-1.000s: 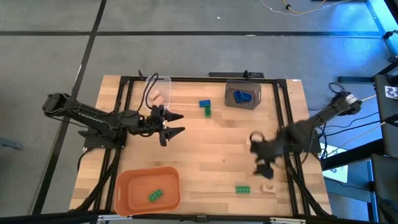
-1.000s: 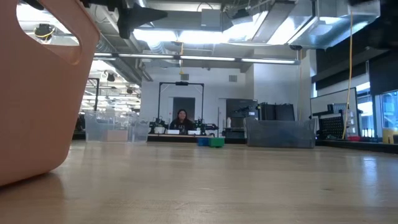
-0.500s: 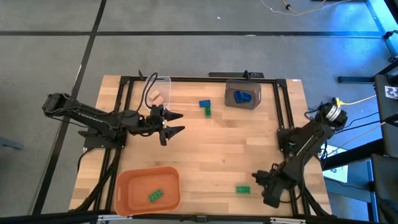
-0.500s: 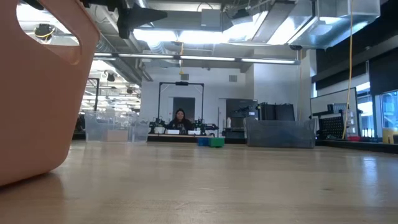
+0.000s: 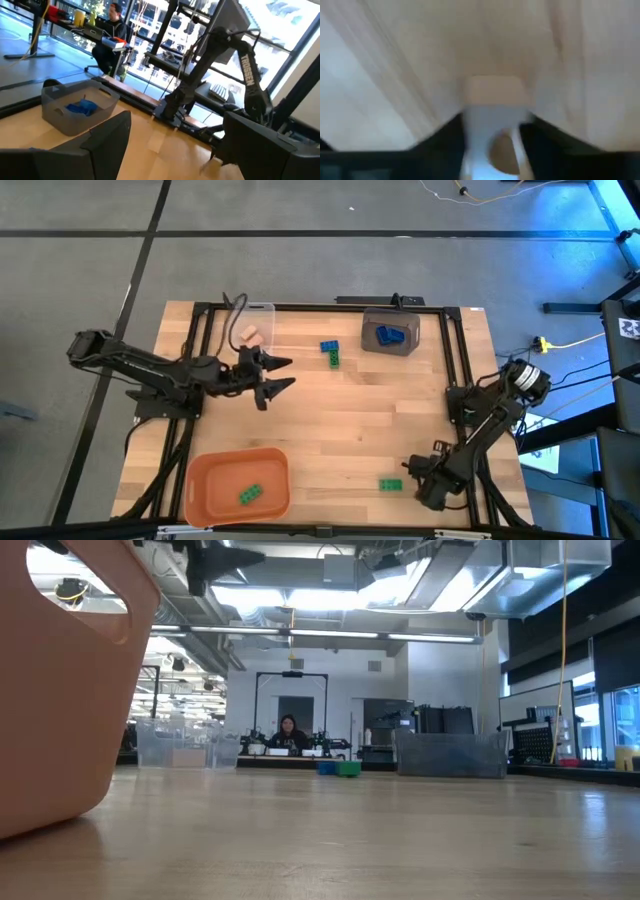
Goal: Sort & place blocks by color
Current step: Put the brown wooden block into the transparent bin
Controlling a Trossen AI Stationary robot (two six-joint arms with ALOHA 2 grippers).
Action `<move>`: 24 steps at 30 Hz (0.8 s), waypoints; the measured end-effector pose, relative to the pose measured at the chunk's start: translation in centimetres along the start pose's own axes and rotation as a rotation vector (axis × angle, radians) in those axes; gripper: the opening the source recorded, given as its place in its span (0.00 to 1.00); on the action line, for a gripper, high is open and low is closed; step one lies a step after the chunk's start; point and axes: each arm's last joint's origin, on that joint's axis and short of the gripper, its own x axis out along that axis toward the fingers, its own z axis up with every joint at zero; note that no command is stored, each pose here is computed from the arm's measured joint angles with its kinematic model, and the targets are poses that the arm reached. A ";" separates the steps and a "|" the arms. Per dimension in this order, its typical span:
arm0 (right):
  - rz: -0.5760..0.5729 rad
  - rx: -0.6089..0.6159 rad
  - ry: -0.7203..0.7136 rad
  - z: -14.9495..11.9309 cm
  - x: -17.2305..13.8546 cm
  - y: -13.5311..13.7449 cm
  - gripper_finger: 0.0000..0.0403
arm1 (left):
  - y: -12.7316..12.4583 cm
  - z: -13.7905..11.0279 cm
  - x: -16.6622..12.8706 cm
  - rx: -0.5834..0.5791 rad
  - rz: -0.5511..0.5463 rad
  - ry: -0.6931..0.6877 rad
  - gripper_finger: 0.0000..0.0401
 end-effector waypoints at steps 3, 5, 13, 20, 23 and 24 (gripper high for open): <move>0.011 -0.063 -0.085 0.4 -2.0 -1.1 0.10 | -0.1 0.9 -0.4 -0.020 -0.014 -0.038 0.77; 0.060 -0.057 -0.197 1.4 -3.7 -2.0 0.11 | -0.1 1.4 -0.9 -0.029 -0.022 -0.056 0.77; 0.251 0.303 -0.917 8.1 -7.0 -8.2 0.11 | -0.2 2.6 -1.7 -0.051 -0.031 -0.104 0.77; 0.682 0.344 -1.433 13.9 -8.8 -12.0 0.11 | 0.1 1.0 -0.8 0.017 0.004 -0.019 0.77; 0.702 0.307 -1.522 14.9 -10.3 -12.7 0.11 | 0.2 -0.3 0.0 0.075 0.017 0.033 0.77; 0.691 0.287 -1.530 15.2 -10.7 -12.8 0.11 | 0.2 -0.8 0.3 0.083 0.013 0.052 0.77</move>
